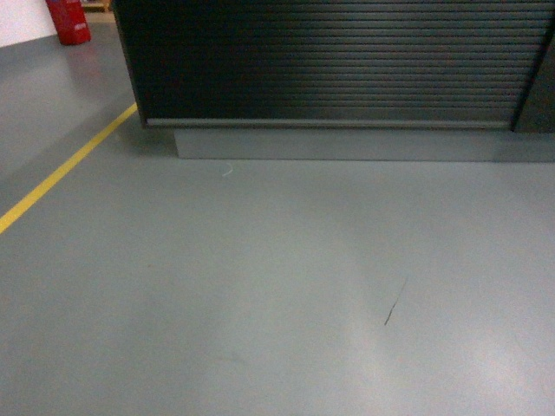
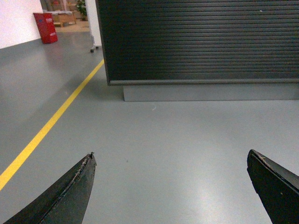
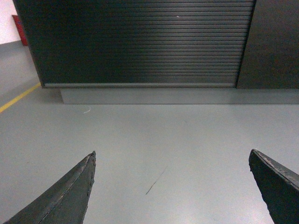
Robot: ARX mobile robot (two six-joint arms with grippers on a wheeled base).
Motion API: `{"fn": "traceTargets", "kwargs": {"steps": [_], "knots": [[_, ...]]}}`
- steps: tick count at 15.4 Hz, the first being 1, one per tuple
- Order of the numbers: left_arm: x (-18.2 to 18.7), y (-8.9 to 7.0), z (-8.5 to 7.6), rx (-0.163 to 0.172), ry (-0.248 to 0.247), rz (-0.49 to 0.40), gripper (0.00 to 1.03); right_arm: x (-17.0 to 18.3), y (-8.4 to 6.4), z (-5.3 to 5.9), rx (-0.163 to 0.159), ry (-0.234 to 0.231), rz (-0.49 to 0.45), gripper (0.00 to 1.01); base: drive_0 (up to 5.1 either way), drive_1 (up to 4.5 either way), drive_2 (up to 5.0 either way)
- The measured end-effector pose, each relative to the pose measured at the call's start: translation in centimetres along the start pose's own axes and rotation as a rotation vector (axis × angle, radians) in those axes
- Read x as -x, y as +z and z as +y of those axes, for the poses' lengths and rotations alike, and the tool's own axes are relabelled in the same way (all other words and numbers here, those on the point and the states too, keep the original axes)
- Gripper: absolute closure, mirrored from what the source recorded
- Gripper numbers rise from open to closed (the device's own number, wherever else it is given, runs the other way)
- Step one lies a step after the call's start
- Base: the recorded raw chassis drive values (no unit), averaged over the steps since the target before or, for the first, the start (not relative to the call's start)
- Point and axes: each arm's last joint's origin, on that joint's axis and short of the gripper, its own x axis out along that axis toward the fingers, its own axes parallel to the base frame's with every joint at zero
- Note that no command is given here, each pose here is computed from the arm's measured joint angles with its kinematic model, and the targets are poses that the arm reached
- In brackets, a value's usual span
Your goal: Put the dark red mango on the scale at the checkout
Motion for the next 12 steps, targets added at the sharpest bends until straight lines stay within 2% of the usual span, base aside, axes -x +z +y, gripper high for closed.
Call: {"fn": "traceTargets", "kwargs": {"steps": [12], "knots": [[0.0,0.0,0.0,0.0,0.0,0.0,0.05,0.0,0.0,0.0,0.0,0.001,0.0,0.03,0.0,4.27,-4.3]]}}
